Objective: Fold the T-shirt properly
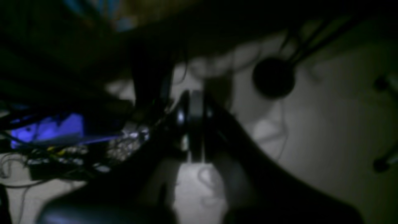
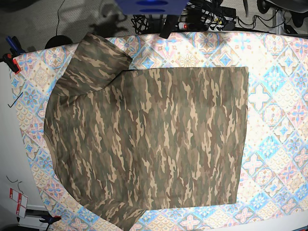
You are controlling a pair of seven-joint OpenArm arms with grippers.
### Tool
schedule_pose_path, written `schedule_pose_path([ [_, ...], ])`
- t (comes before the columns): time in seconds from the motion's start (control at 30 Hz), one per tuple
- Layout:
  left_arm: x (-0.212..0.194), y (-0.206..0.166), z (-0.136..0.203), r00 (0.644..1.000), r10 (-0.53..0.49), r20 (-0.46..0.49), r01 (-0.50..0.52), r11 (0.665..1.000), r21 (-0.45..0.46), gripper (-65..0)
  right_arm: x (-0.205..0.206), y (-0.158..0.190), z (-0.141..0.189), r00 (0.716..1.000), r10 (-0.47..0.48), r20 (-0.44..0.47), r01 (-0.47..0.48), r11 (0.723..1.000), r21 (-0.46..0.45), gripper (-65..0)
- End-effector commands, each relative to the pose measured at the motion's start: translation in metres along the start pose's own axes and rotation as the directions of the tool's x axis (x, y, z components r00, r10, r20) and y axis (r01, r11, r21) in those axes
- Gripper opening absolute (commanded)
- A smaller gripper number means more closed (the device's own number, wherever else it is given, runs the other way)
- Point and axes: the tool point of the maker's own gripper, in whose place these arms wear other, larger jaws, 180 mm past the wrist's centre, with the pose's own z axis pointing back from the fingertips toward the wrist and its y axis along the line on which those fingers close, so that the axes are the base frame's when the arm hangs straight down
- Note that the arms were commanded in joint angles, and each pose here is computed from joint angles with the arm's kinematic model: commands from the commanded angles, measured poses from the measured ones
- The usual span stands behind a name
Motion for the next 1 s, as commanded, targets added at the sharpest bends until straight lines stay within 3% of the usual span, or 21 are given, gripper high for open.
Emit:
schedule_pose_path([
  [0.0, 0.005, 0.006, 0.01, 0.999, -0.007, 0.037, 0.007, 1.0, 0.006, -65.0, -0.005, -0.004, 0.014, 1.0, 0.004, -0.012, -0.004, 1.0, -0.006, -65.0],
  [0.17, 0.059, 0.021, 0.022, 0.969, -0.018, 0.247, 0.022, 1.0, -0.011, -65.0, 0.007, -0.008, 0.015, 0.999, 0.015, 0.05, -0.015, 1.0, -0.002, -65.0],
  [0.33, 0.117, 0.02, 0.037, 0.91, -0.022, 0.415, 0.046, 0.998, -0.048, -65.0, 0.044, -0.019, 0.025, 0.978, 0.044, 0.203, -0.045, 0.999, 0.004, -65.0],
  [0.5, 0.153, 0.011, 0.028, 0.918, -0.024, 0.396, 0.064, 0.994, -0.088, -65.0, 0.087, -0.025, 0.032, 0.944, 0.068, 0.324, -0.076, 0.997, 0.014, -65.0],
  [0.87, 0.233, -0.014, -0.011, 0.945, -0.037, 0.324, 0.084, 0.988, -0.133, -65.0, 0.182, -0.018, -0.003, 0.929, 0.104, 0.355, -0.127, 0.991, 0.04, -65.0],
  [0.97, 0.25, -0.02, -0.019, 0.957, -0.047, 0.288, 0.09, 0.986, -0.139, -65.0, 0.2, -0.015, -0.017, 0.941, 0.111, 0.319, -0.132, 0.99, 0.043, -65.0],
])
